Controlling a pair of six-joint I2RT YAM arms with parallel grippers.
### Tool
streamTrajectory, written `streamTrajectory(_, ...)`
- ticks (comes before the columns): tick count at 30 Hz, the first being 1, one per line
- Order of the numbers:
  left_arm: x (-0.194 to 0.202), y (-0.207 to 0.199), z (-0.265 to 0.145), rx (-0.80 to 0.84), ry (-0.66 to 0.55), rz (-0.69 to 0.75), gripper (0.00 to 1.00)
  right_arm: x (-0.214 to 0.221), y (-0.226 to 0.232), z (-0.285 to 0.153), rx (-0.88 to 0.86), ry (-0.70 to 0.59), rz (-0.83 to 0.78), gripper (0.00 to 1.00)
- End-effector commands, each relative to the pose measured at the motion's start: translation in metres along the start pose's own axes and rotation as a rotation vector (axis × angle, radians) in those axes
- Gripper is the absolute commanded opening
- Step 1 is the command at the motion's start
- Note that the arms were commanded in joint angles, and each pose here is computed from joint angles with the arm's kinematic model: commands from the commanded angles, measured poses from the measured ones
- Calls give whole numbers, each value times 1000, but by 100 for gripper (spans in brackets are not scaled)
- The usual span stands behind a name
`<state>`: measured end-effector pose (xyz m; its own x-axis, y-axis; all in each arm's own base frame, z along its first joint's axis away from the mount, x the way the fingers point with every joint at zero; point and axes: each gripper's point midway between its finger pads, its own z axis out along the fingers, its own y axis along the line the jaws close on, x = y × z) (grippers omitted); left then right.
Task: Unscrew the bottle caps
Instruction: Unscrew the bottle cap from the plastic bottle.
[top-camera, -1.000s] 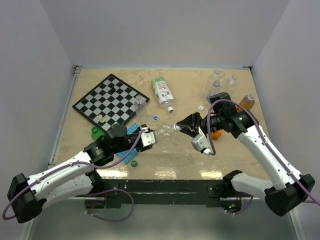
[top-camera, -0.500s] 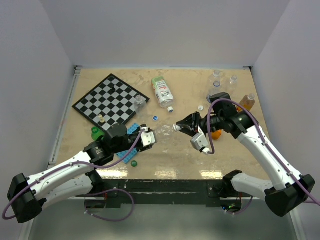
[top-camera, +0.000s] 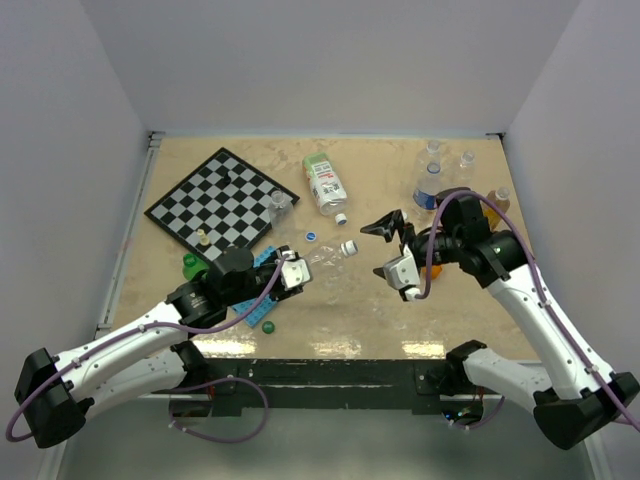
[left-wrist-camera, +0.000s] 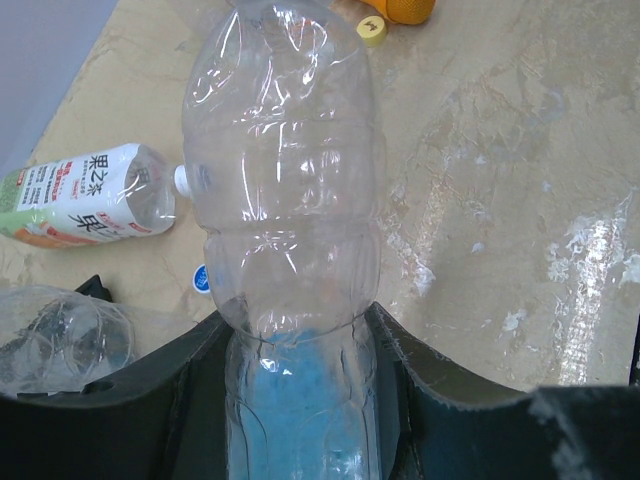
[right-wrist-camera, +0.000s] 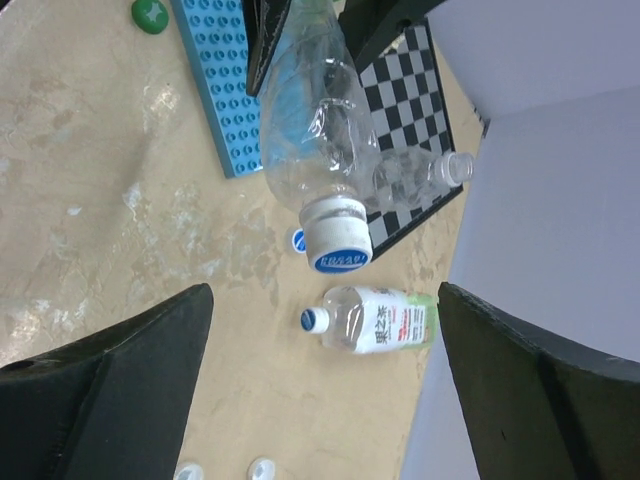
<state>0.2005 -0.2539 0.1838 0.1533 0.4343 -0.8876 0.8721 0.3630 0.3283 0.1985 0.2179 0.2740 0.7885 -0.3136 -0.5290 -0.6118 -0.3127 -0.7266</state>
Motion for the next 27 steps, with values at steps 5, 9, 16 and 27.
streamTrajectory(5, -8, 6, -3, -27, -28, -1, 1, 10, 3, -23, 101, 126, 171, 98)
streamTrajectory(9, -10, 7, -4, -30, -31, -3, 1, 10, 7, -34, 144, 163, 248, 98)
streamTrajectory(16, -9, 6, -3, -28, -30, -3, 1, 3, 14, -45, 153, 194, 365, 98)
streamTrajectory(27, -9, 7, -3, -33, -27, -5, 1, -6, 5, -41, 176, 139, 576, 98)
